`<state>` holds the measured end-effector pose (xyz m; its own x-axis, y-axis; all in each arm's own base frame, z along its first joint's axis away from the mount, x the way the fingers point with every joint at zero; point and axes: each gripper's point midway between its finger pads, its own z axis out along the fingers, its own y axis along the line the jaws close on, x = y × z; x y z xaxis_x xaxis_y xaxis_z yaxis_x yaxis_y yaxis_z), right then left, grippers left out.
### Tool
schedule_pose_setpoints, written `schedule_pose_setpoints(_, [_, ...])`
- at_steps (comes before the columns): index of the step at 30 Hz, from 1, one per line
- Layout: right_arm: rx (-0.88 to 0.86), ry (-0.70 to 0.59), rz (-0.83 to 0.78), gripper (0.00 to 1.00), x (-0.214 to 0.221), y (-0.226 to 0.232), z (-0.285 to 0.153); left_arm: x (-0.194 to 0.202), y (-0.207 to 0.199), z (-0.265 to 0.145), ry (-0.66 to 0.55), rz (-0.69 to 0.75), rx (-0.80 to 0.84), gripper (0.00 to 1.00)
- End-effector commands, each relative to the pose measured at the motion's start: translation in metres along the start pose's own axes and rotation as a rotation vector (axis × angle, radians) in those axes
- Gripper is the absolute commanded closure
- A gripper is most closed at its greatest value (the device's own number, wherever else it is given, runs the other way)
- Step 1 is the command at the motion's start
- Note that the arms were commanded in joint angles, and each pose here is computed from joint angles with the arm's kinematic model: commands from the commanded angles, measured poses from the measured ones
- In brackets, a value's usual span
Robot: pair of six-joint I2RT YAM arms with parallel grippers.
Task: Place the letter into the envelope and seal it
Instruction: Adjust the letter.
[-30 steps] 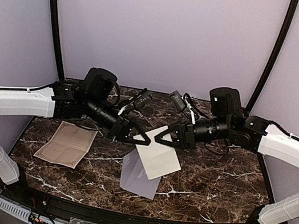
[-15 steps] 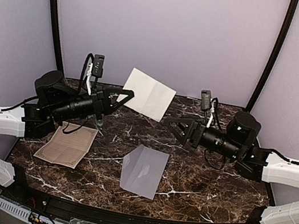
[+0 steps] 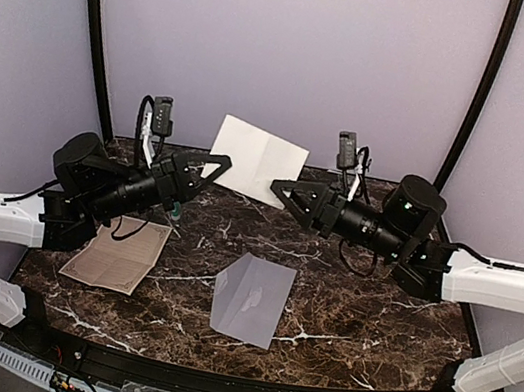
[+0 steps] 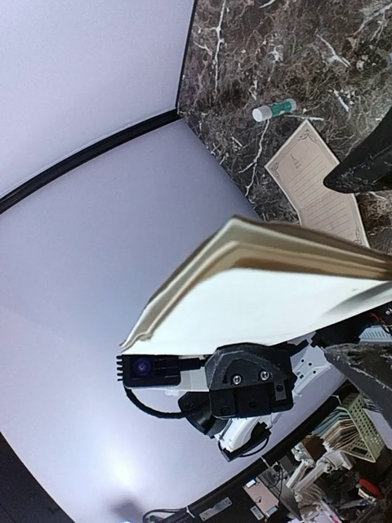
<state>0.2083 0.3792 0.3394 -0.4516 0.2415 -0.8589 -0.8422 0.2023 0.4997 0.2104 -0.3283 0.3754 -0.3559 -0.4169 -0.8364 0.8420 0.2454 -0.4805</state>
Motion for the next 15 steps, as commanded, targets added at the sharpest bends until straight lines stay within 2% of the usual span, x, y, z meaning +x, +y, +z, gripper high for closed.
schedule_pose_setpoints(1, [-0.117,-0.078,-0.052,0.47,-0.029,0.029,0.007,-0.009,-0.016,-0.006,-0.036,-0.023,0.068,1.00])
schedule_pose_setpoints(2, [-0.134,-0.081,-0.057,0.54,-0.030,0.032,0.008,-0.008,-0.016,-0.006,-0.034,-0.029,0.068,1.00])
schedule_pose_setpoints(6, [-0.144,-0.103,-0.068,0.94,-0.035,0.036,0.006,-0.002,-0.009,-0.006,-0.016,-0.047,0.038,1.00])
schedule_pose_setpoints(7, [-0.135,-0.106,-0.071,1.00,-0.035,0.035,0.004,0.002,-0.006,-0.006,0.002,-0.051,0.028,0.97])
schedule_pose_setpoints(8, [-0.127,-0.107,-0.078,1.00,-0.036,0.034,0.002,0.005,-0.007,-0.005,0.020,-0.050,0.034,0.88])
schedule_pose_setpoints(9, [-0.116,-0.101,-0.086,1.00,-0.036,0.033,0.001,0.011,-0.005,-0.004,0.054,-0.053,0.023,0.60])
schedule_pose_setpoints(10, [-0.101,-0.093,-0.101,1.00,-0.036,0.032,0.000,0.015,-0.006,-0.004,0.083,-0.043,0.033,0.45])
schedule_pose_setpoints(11, [-0.082,-0.072,-0.115,1.00,-0.035,0.030,-0.001,0.021,0.000,-0.005,0.133,-0.049,0.004,0.25])
schedule_pose_setpoints(13, [-0.048,-0.001,-0.151,1.00,-0.029,0.026,-0.003,0.026,0.010,-0.009,0.211,-0.029,-0.047,0.11])
schedule_pose_setpoints(15, [-0.036,0.096,-0.188,1.00,-0.018,0.026,-0.004,0.028,0.026,-0.018,0.277,0.004,-0.130,0.05])
